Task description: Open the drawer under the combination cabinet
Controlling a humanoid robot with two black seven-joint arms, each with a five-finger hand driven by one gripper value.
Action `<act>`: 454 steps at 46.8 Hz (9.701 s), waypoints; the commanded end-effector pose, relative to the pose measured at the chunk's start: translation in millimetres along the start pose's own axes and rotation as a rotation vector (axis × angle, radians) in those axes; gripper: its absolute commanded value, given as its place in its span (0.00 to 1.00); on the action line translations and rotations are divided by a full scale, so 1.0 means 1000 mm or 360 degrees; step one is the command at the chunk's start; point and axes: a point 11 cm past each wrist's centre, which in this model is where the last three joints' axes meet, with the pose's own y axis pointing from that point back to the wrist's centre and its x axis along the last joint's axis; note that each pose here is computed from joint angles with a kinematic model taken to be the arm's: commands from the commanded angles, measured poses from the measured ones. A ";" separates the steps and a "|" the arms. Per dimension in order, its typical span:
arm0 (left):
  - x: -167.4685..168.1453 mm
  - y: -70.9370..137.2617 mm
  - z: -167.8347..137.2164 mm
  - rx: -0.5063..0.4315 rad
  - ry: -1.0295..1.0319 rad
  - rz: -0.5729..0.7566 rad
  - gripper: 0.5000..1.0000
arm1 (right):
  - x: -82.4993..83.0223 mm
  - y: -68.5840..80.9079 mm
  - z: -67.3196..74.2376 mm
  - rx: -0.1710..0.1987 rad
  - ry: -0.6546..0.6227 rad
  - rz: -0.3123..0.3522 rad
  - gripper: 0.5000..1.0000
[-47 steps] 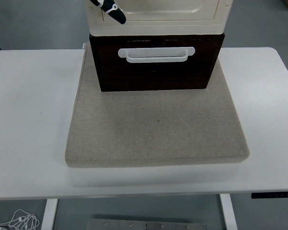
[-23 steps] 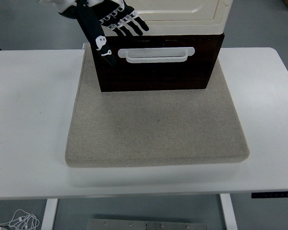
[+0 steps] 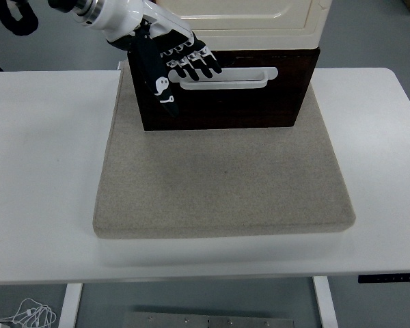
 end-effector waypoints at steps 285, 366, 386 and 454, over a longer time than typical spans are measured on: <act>-0.018 -0.068 0.019 0.0110 -0.0161 -0.0114 1.00 | 0.000 0.000 -0.001 0.0002 0.0001 0.0000 0.85; -0.016 -0.066 0.019 0.0089 -0.0156 -0.0115 1.00 | 0.000 0.000 -0.001 0.0002 0.0001 0.0000 0.85; -0.015 -0.064 0.025 0.0053 -0.0140 -0.0116 1.00 | 0.000 0.000 -0.001 0.0002 0.0001 0.0000 0.85; 0.016 -0.062 0.011 0.0070 0.0029 0.0101 1.00 | 0.000 0.000 -0.001 0.0002 0.0001 0.0000 0.85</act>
